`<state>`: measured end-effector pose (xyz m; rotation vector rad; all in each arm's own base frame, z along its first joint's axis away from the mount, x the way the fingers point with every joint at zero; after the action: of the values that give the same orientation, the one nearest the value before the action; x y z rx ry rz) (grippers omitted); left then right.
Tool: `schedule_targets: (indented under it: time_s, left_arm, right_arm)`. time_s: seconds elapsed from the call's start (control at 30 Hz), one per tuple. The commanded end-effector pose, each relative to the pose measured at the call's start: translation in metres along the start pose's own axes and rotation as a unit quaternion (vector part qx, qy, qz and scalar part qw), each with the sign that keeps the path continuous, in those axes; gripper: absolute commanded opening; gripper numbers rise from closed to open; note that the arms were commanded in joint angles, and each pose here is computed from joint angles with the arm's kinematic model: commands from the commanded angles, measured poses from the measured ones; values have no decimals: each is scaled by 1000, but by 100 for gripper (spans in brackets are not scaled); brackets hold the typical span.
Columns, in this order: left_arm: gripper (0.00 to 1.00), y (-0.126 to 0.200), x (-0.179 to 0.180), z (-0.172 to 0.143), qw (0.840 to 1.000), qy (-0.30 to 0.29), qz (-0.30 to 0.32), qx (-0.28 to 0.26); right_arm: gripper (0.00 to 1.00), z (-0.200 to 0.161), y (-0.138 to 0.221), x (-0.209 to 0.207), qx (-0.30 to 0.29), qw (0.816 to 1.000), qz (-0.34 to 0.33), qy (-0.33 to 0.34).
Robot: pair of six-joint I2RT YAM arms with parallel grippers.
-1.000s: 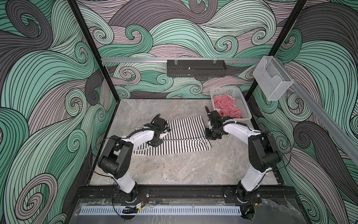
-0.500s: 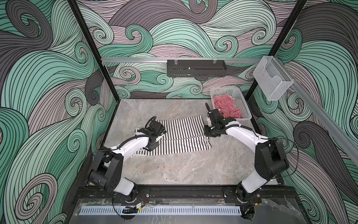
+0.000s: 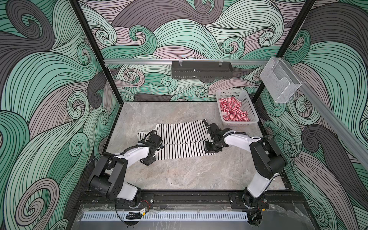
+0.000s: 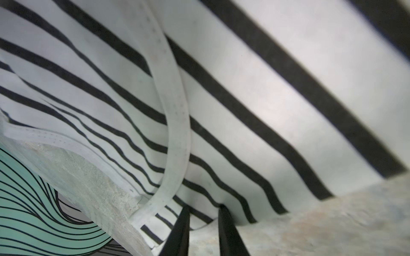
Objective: Fold and stack tank tops
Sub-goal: Move the tank top to the center of the table.
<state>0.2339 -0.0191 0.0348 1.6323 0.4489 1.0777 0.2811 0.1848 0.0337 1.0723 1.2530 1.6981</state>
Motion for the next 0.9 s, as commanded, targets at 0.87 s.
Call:
schedule_targets:
  time_s: [0.87]
  left_arm:
    - [41,70,37,22,994,-9,-69,-85]
  right_arm:
    - [59,-7,92,28,-54,998,-26,13]
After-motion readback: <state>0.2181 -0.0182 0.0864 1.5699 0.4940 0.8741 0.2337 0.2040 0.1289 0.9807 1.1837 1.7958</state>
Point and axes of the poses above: each gripper's point midway between its finger pads, its own y axis back along the fingers, its own x axis along the line the jaws close on, z = x × y, the point moved 2 cm from there along y, back along the fingers, and after that the axes turned 14 degrees about y, right-handed, at the moved point
